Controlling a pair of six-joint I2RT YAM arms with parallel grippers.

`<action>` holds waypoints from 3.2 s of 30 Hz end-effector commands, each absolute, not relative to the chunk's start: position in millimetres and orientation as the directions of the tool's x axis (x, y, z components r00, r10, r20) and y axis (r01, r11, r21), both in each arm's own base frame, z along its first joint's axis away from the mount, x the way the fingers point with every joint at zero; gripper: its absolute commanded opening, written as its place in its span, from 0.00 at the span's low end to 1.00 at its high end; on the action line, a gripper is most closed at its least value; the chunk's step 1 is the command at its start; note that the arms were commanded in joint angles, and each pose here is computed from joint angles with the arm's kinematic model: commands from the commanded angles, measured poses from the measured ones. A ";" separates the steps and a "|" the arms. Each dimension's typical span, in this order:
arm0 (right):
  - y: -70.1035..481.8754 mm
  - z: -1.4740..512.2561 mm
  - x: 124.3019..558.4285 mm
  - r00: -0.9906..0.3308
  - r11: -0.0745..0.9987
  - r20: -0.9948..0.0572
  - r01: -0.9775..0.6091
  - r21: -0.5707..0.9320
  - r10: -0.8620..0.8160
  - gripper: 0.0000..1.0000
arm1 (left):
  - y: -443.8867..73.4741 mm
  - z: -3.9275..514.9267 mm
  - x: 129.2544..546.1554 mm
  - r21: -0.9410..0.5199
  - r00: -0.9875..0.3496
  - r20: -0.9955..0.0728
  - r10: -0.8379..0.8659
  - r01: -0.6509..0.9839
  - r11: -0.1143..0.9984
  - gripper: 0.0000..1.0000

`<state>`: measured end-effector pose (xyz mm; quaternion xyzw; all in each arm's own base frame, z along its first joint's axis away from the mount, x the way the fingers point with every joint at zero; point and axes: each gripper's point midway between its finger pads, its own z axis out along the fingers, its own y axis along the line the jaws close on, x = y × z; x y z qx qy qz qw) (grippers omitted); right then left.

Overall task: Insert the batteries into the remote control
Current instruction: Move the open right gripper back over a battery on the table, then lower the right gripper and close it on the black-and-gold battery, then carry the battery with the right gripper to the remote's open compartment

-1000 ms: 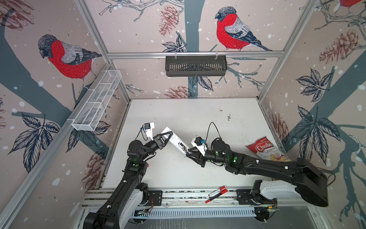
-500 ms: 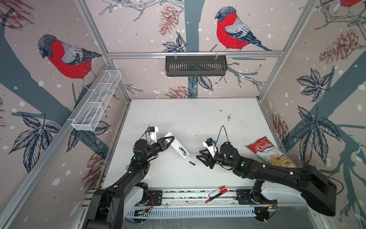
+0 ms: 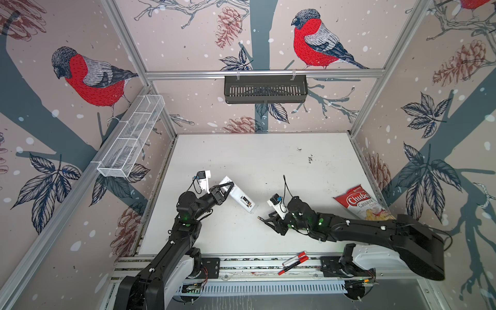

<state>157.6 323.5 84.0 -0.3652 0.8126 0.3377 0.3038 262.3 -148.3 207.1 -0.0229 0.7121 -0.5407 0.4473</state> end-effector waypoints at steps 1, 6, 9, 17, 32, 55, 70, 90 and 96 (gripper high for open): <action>323.6 67.4 159.7 -0.533 0.500 -0.699 -0.818 0.283 -0.477 0.42 | -144.0 207.5 263.1 -0.777 -0.578 -0.629 -0.519 0.447 0.443 0.00; 329.2 47.5 162.5 -0.533 0.492 -0.646 -0.829 0.267 -0.547 0.40 | -139.1 207.9 258.8 -0.775 -0.571 -0.631 -0.524 0.439 0.455 0.00; 334.7 41.8 161.2 -0.523 0.478 -0.632 -0.838 0.262 -0.572 0.40 | -133.3 207.8 256.6 -0.773 -0.564 -0.633 -0.530 0.426 0.470 0.00; 344.0 24.9 165.1 -0.518 0.487 -0.584 -0.843 0.227 -0.625 0.35 | -121.6 207.0 253.3 -0.772 -0.549 -0.634 -0.545 0.411 0.484 0.00; 342.7 3.6 173.5 -0.512 0.520 -0.483 -0.844 0.129 -0.711 0.30 | -121.0 209.1 253.1 -0.770 -0.543 -0.637 -0.548 0.418 0.481 0.00; 333.6 -0.3 154.5 -0.471 0.487 -0.389 -0.871 0.062 -0.792 0.25 | -121.1 209.6 252.5 -0.772 -0.541 -0.635 -0.552 0.421 0.476 0.00; 334.8 -0.5 153.3 -0.448 0.478 -0.358 -0.878 0.003 -0.819 0.14 | -121.1 209.2 252.3 -0.772 -0.542 -0.635 -0.550 0.420 0.477 0.00; 401.9 210.1 187.6 -0.252 0.378 -0.918 -0.917 0.125 -0.307 0.11 | -124.0 215.5 252.3 -0.782 -0.546 -0.624 -0.559 0.441 0.441 0.00; 415.5 262.4 184.0 -0.172 0.311 -0.979 -0.941 0.131 -0.109 0.11 | -125.9 225.2 248.3 -0.824 -0.560 -0.560 -0.610 0.449 0.345 0.00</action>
